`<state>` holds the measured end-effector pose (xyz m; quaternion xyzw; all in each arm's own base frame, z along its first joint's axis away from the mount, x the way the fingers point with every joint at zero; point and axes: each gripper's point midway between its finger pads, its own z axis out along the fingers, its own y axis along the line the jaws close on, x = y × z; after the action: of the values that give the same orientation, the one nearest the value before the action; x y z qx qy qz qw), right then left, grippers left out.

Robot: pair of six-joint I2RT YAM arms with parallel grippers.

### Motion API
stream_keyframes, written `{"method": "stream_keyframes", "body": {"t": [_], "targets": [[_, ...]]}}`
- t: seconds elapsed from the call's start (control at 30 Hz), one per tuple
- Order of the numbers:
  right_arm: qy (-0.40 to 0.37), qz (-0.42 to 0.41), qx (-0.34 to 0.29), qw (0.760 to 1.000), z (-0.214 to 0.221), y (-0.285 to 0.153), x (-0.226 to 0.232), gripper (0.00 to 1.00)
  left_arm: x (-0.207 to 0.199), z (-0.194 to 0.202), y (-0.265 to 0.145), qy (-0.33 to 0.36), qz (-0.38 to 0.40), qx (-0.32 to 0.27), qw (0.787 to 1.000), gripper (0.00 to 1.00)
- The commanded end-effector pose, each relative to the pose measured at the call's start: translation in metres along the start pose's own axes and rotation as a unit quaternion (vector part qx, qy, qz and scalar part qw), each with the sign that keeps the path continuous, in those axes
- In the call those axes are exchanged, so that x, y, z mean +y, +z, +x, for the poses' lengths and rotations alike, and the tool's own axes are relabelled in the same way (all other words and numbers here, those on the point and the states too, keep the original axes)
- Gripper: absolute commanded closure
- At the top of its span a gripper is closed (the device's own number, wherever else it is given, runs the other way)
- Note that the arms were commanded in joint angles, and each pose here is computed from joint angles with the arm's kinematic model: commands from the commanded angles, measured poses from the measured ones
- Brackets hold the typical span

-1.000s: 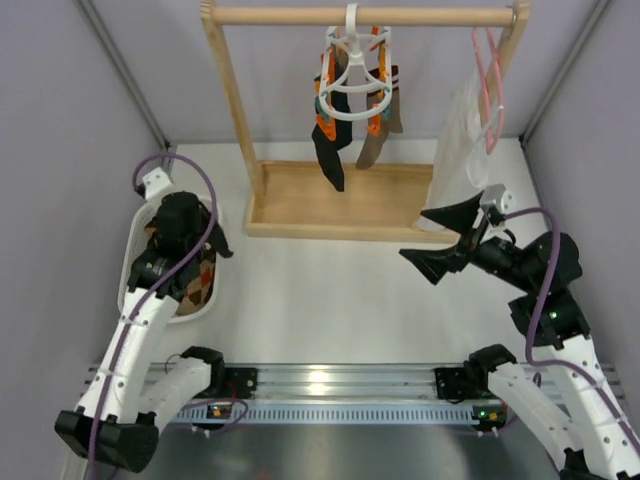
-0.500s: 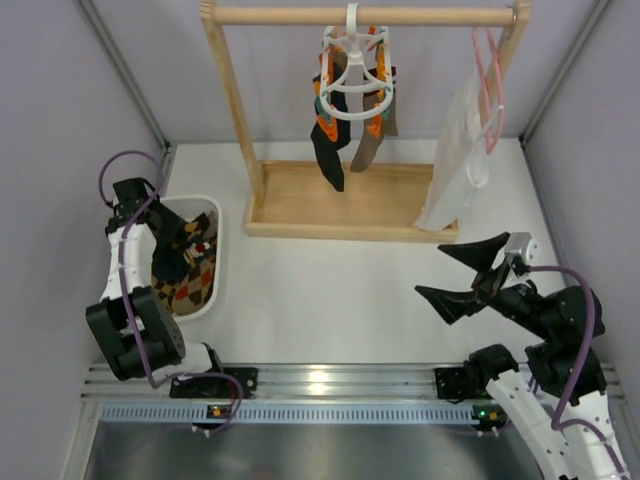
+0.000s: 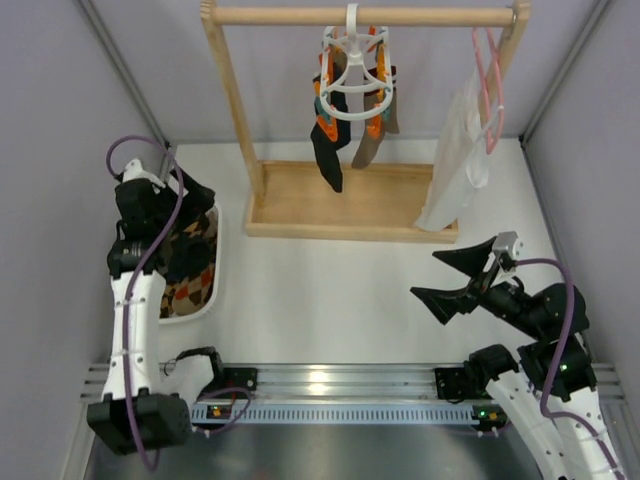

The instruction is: Remove the socks clipped to the hanger

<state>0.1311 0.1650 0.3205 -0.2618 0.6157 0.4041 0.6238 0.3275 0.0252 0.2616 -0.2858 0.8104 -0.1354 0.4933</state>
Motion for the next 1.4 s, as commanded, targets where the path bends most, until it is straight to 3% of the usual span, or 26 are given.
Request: {"method": "stream_keyframes", "body": {"t": [0.0, 0.1, 0.13, 0.2, 0.23, 0.27, 0.5, 0.63, 0.8, 1.0, 1.23, 1.37], "targets": [[-0.001, -0.001, -0.028, 1.000, -0.009, -0.004, 0.005, 0.00, -0.061, -0.002, -0.020, 0.049, 0.126, -0.032, 0.990, 0.02], [0.001, 0.006, -0.047, 0.999, -0.013, -0.008, 0.005, 0.01, -0.119, 0.045, -0.039, 0.074, 0.261, 0.007, 0.962, 0.02], [-0.001, 0.009, -0.055, 0.998, -0.015, -0.010, 0.006, 0.01, -0.151, 0.048, -0.053, 0.078, 0.335, -0.009, 0.939, 0.02], [0.001, 0.022, -0.064, 0.998, -0.017, -0.012, 0.003, 0.00, -0.169, 0.073, -0.059, 0.091, 0.405, 0.004, 0.910, 0.02], [0.001, 0.026, -0.070, 0.997, -0.020, -0.013, 0.003, 0.01, -0.189, 0.075, -0.072, 0.102, 0.446, -0.018, 0.889, 0.02], [0.000, 0.028, -0.075, 0.997, -0.023, -0.015, 0.004, 0.01, -0.191, 0.082, -0.068, 0.114, 0.450, -0.025, 0.885, 0.02], [0.025, 0.039, -0.085, 0.995, -0.024, -0.018, 0.003, 0.00, -0.244, 0.100, -0.038, 0.140, 0.411, -0.050, 0.899, 0.02], [0.037, 0.050, -0.081, 0.995, -0.020, -0.018, -0.001, 0.01, -0.262, 0.108, -0.014, 0.117, 0.344, -0.069, 0.929, 0.02], [0.042, 0.048, -0.068, 0.996, -0.015, -0.017, -0.001, 0.01, -0.273, 0.102, 0.006, 0.119, 0.279, -0.113, 0.946, 0.02], [0.029, 0.050, -0.063, 0.996, -0.018, -0.022, 0.003, 0.01, -0.295, 0.098, 0.031, 0.151, 0.250, -0.136, 0.947, 0.02], [0.026, 0.043, -0.055, 0.997, -0.015, -0.023, 0.005, 0.01, -0.315, 0.100, 0.033, 0.224, 0.281, -0.142, 0.922, 0.02], [0.024, 0.041, -0.051, 0.998, -0.013, -0.022, 0.005, 0.01, -0.307, 0.108, 0.028, 0.245, 0.300, -0.130, 0.913, 0.02]]}}
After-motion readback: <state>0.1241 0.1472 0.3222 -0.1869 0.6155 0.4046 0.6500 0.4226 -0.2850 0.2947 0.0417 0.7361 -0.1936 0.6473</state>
